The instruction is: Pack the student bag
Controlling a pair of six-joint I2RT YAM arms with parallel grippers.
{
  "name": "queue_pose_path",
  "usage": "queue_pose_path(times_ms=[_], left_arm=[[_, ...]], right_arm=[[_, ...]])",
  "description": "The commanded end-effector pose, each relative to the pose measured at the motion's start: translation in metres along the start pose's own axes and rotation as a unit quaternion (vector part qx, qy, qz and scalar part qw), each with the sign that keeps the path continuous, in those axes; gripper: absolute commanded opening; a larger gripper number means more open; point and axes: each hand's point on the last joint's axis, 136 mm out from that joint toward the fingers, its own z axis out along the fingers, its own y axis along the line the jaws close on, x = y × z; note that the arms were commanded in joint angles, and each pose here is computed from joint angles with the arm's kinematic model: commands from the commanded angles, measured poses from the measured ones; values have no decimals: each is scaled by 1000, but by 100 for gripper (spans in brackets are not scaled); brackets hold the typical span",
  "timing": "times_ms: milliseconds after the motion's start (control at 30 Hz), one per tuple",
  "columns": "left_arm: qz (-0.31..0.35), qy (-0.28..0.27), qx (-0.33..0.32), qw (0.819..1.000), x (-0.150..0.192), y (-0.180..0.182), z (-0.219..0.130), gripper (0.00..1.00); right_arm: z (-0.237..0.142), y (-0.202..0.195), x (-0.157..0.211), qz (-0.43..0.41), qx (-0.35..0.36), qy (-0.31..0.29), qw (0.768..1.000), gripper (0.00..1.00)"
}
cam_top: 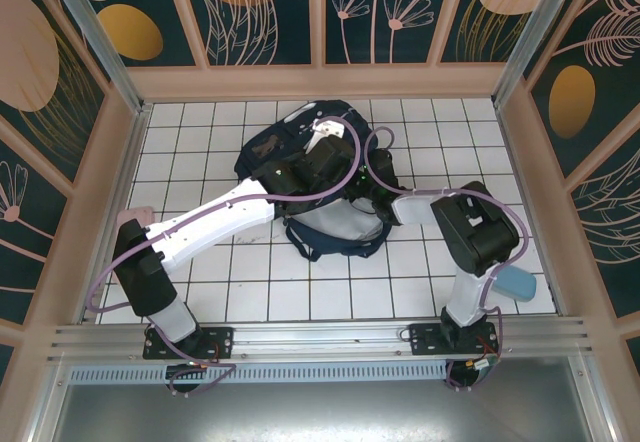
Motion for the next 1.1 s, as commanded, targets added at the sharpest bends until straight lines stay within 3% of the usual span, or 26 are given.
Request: queue_pose_path(times_ms=[0, 267, 367, 500, 633, 733, 900, 1067], left_arm=[[-88, -88, -10, 992, -53, 22, -31, 0], [-90, -93, 2, 992, -53, 17, -29, 0], [-88, -89, 12, 992, -52, 11, -26, 0], [-96, -75, 20, 992, -39, 5, -19, 1], [-112, -40, 81, 990, -19, -25, -6, 2], [-115, -15, 89, 989, -5, -39, 9, 2], [-120, 3, 103, 987, -3, -56, 32, 2], [-119, 31, 170, 978, -9, -82, 51, 11]], right_arm=[[-8, 9, 1, -10, 9, -4, 1000, 66], [-60, -24, 20, -16, 82, 26, 996, 82], [-80, -35, 23, -23, 107, 18, 994, 83], [-112, -53, 14, -27, 145, -14, 989, 82], [-151, -78, 1, -18, 184, -82, 979, 80], [-173, -88, -6, -19, 203, -122, 971, 80], [-198, -86, -17, -38, 219, -166, 961, 79], [-209, -67, -28, -62, 200, -176, 962, 78]])
